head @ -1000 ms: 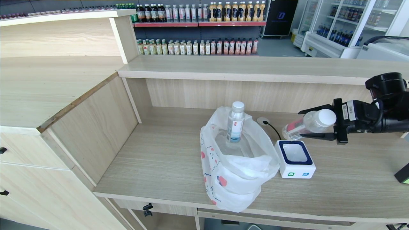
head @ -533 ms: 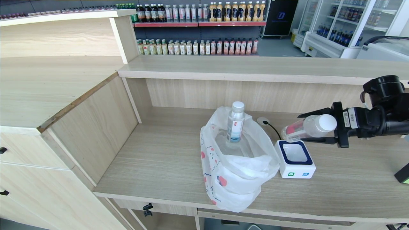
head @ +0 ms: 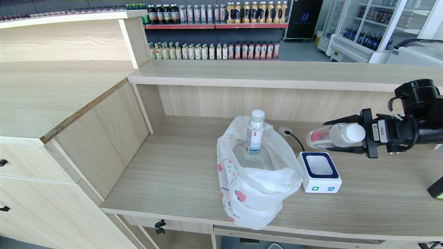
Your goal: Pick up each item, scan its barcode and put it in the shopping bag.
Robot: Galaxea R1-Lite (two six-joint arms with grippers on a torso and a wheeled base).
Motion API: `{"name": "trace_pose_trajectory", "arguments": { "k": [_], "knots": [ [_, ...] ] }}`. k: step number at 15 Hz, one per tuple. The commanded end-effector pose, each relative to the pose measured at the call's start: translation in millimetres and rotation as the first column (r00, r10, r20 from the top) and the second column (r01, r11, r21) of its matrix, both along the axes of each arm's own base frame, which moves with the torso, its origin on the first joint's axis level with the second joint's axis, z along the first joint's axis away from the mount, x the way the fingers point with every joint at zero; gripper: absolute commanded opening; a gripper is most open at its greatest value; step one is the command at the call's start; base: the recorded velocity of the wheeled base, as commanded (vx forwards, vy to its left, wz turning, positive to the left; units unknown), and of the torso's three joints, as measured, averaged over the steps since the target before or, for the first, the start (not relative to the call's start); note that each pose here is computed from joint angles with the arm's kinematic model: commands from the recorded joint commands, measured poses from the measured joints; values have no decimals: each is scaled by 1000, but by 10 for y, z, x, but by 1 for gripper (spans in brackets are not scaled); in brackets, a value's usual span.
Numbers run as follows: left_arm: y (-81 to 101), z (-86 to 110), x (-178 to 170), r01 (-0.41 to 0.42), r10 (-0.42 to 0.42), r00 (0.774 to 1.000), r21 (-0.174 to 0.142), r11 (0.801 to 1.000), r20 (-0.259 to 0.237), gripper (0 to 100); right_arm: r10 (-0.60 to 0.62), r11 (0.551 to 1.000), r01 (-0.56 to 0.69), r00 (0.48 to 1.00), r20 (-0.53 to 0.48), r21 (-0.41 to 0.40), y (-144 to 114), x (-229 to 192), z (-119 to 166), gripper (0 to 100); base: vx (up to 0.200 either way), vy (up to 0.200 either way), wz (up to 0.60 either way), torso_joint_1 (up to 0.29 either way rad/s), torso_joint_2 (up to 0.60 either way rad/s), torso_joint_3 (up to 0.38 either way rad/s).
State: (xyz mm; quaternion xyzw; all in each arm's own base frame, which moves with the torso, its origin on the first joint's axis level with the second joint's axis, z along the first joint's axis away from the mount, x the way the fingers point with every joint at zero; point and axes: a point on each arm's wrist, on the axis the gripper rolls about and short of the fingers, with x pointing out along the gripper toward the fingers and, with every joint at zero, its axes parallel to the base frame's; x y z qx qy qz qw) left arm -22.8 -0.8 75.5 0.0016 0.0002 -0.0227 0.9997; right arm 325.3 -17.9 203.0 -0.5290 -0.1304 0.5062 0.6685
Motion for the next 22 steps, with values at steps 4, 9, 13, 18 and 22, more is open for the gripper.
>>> {"name": "trace_pose_trajectory", "arguments": {
  "k": [4,9,13,18,22],
  "knots": [
    [0,0,1,1,-1,1000,0,1000,-1,100,-5,1000,5,1000,9,-24,-21,15,-45,0,0,0,0,0,0,0],
    [0,0,1,1,-1,1000,0,1000,-1,100,-3,1000,3,1000,-10,-24,-32,-9,-53,0,0,0,0,0,0,0],
    [0,0,1,1,-1,1000,0,1000,-1,100,2,999,-3,1000,-7,-34,-36,-20,-63,0,0,0,0,0,0,0],
    [0,0,1,1,-1,1000,0,1000,-1,100,1,999,-2,1000,-7,-35,-37,-15,-64,0,0,0,0,0,0,0],
    [0,0,1,1,-1,1000,0,1000,-1,100,-43,999,44,998,-37,8,-19,-126,175,0,0,0,0,0,0,0]
  ]
}}
